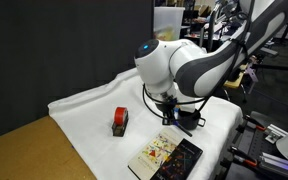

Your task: Put the marker on the book

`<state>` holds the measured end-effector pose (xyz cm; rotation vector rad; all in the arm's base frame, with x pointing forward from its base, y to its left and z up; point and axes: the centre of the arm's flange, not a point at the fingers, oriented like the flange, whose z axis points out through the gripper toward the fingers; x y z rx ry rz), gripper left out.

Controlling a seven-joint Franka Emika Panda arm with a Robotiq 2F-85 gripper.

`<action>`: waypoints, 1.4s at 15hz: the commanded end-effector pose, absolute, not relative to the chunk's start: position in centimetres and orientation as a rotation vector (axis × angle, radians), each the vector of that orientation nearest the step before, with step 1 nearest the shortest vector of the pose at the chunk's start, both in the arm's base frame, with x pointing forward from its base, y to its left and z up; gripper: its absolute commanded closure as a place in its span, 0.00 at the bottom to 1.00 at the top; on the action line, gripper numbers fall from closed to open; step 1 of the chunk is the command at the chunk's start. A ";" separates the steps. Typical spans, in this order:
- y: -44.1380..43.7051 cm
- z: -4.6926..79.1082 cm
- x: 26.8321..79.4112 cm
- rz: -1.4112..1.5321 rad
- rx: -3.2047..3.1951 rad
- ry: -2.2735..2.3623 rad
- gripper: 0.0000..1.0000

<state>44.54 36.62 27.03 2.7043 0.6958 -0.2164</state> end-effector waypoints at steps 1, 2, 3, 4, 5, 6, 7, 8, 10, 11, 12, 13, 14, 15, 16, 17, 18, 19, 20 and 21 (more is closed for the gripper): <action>39.9 27.1 45.1 -0.206 2.644 0.762 0.95; 40.8 27.0 44.9 -0.198 2.631 0.784 0.95; 41.9 26.9 44.8 -0.194 2.615 0.809 0.95; 42.7 26.8 44.6 -0.191 2.599 0.831 0.95; 43.6 26.6 44.4 -0.189 2.582 0.851 0.95; 44.5 26.4 44.2 -0.185 2.567 0.870 0.95; 45.2 26.2 44.0 -0.184 2.551 0.885 0.95; 45.8 25.9 43.8 -0.186 2.534 0.896 0.95; 46.3 25.0 43.7 -0.187 2.495 0.896 0.95; 46.4 24.6 43.9 -0.191 2.478 0.894 0.95; 46.3 24.1 44.0 -0.197 2.461 0.892 0.95; 46.1 23.6 44.2 -0.200 2.441 0.885 0.95; 45.9 23.1 44.4 -0.210 2.424 0.880 0.95; 45.8 22.5 44.5 -0.218 2.409 0.879 0.95; 45.7 22.1 44.5 -0.224 2.397 0.881 0.95; 45.7 21.6 44.5 -0.230 2.386 0.884 0.95; 45.7 21.3 44.4 -0.236 2.377 0.887 0.95; 45.8 21.0 44.2 -0.242 2.370 0.891 0.95; 46.0 20.8 44.1 -0.245 2.365 0.896 0.95; 46.1 20.7 43.9 -0.245 2.362 0.901 0.95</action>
